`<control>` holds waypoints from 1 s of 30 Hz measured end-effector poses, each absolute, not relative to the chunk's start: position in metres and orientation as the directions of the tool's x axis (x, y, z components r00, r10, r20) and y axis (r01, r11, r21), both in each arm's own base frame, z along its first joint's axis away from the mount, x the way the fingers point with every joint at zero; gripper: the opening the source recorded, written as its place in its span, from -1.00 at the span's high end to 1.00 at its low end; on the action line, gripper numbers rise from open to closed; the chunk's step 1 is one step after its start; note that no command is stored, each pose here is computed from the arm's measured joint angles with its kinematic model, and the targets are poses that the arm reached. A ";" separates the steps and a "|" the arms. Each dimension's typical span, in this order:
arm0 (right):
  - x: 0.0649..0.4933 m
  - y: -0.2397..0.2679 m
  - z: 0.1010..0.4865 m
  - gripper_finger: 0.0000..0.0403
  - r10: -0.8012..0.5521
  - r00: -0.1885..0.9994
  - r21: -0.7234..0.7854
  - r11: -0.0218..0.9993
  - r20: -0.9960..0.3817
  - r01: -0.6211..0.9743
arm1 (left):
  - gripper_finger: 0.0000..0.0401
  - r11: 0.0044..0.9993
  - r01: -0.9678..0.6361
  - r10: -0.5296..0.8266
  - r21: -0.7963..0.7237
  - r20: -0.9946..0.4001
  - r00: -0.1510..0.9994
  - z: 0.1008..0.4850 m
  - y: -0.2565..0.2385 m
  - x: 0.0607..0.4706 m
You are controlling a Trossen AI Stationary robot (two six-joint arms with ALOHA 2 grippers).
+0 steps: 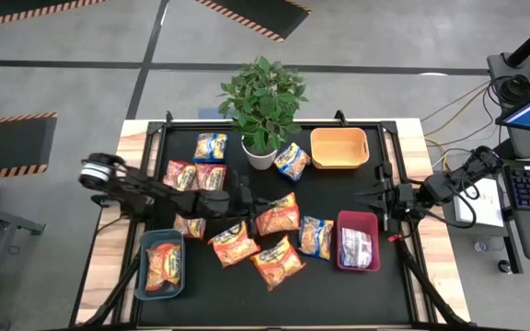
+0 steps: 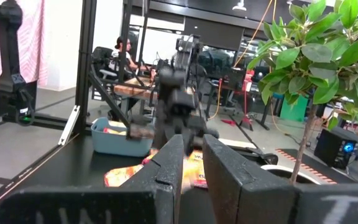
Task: Sort Maruchan noodles
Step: Put the orange noodle pack into the blue bin
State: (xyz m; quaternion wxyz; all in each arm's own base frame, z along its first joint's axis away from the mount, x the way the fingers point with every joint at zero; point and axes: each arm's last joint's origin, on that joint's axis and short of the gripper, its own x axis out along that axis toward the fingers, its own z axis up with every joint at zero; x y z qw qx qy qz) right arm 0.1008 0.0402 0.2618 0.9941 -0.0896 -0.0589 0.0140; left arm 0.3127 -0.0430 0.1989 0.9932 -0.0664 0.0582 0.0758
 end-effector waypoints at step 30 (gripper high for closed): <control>0.101 0.040 0.261 0.74 0.037 0.993 -0.189 0.982 0.111 -0.015 | 1.00 0.804 -0.578 -0.202 -0.142 -0.979 -0.040 0.343 -0.107 0.227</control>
